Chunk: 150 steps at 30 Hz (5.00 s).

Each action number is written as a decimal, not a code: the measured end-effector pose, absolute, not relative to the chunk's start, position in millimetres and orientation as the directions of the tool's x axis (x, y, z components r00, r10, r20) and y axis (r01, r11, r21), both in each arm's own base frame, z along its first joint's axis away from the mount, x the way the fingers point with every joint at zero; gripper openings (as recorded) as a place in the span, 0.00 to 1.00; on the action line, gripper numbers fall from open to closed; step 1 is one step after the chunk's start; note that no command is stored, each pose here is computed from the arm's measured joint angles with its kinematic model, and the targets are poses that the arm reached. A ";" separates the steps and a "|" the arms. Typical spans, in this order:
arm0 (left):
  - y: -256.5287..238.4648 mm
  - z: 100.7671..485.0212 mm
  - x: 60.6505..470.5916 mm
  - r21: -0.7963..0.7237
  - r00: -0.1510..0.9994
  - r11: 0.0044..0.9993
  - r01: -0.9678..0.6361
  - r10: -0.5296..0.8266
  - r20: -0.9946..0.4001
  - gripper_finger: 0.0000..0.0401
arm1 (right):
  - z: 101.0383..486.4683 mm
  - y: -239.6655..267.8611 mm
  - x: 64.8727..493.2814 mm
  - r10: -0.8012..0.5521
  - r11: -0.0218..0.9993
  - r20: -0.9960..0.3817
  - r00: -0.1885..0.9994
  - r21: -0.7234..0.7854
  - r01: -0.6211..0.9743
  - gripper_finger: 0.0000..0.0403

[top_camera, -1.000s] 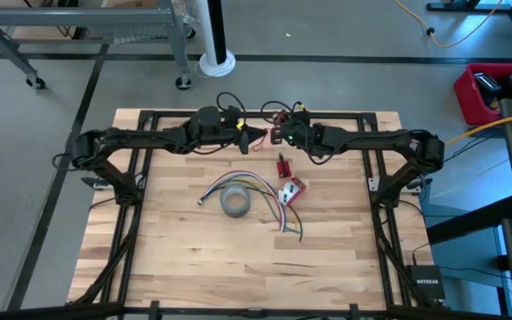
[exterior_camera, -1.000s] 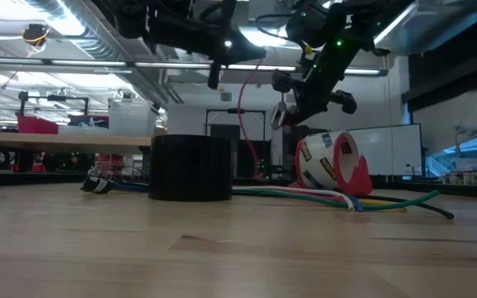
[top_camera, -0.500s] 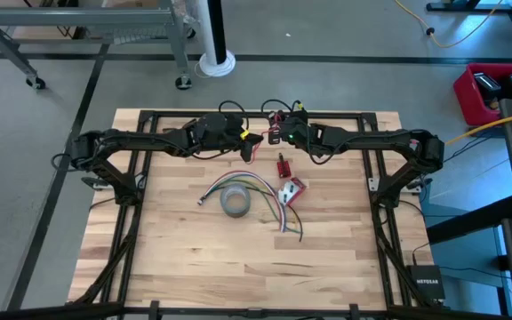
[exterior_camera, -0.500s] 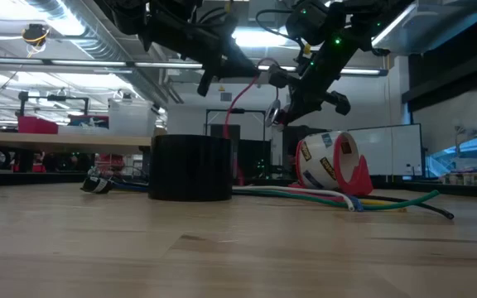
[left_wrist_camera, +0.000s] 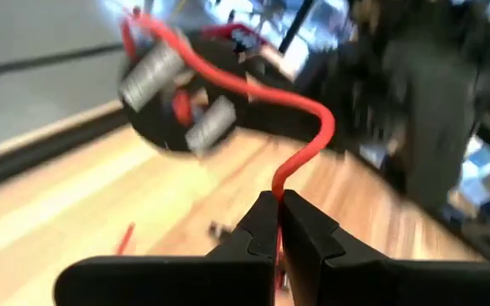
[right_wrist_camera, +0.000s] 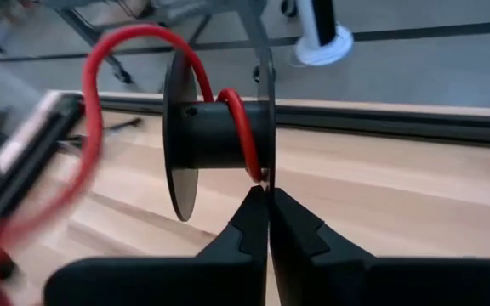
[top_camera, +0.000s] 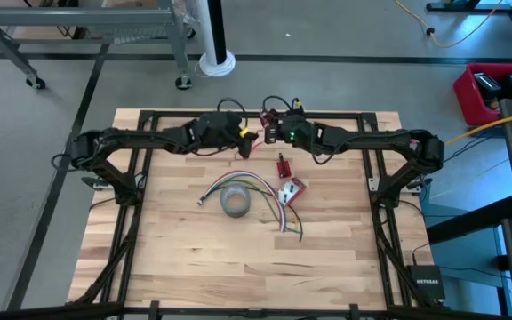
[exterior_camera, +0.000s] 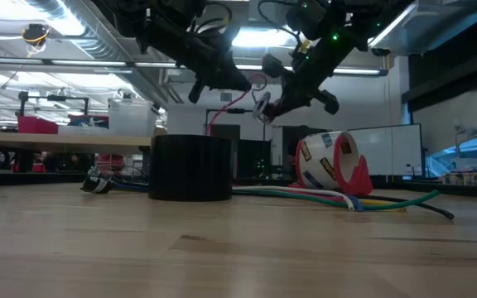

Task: Coil cords
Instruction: Coil the red wire on the black spool

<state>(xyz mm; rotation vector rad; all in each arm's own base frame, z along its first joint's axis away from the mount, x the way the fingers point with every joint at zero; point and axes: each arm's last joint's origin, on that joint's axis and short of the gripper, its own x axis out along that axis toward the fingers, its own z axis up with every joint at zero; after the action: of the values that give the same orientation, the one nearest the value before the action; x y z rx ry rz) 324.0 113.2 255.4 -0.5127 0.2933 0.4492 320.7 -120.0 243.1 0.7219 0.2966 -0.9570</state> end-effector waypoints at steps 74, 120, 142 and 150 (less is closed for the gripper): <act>70.9 257.5 335.9 -0.149 0.835 0.852 -0.501 0.431 -0.342 0.00 | 257.9 -106.4 338.1 -0.309 0.561 -0.413 0.857 0.648 0.515 0.01; 69.2 257.5 336.9 -0.257 0.885 0.878 -0.404 0.304 -0.352 0.00 | 255.6 -98.8 338.8 -0.350 0.578 -0.438 0.828 0.595 0.559 0.01; 63.0 253.3 336.7 -0.319 0.908 0.906 -0.279 0.141 -0.395 0.00 | 257.0 -98.9 339.5 -0.346 0.581 -0.423 0.838 0.604 0.545 0.01; 70.6 263.6 339.0 -0.329 0.941 0.904 -0.272 0.179 -0.288 0.00 | 257.2 -98.3 339.8 -0.320 0.589 -0.422 0.848 0.613 0.527 0.01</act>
<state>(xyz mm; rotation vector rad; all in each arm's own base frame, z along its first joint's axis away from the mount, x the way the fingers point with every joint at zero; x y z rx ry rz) 339.0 70.6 263.6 -0.3741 0.2557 0.2358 339.8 -98.3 257.2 0.8011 0.2806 -0.5005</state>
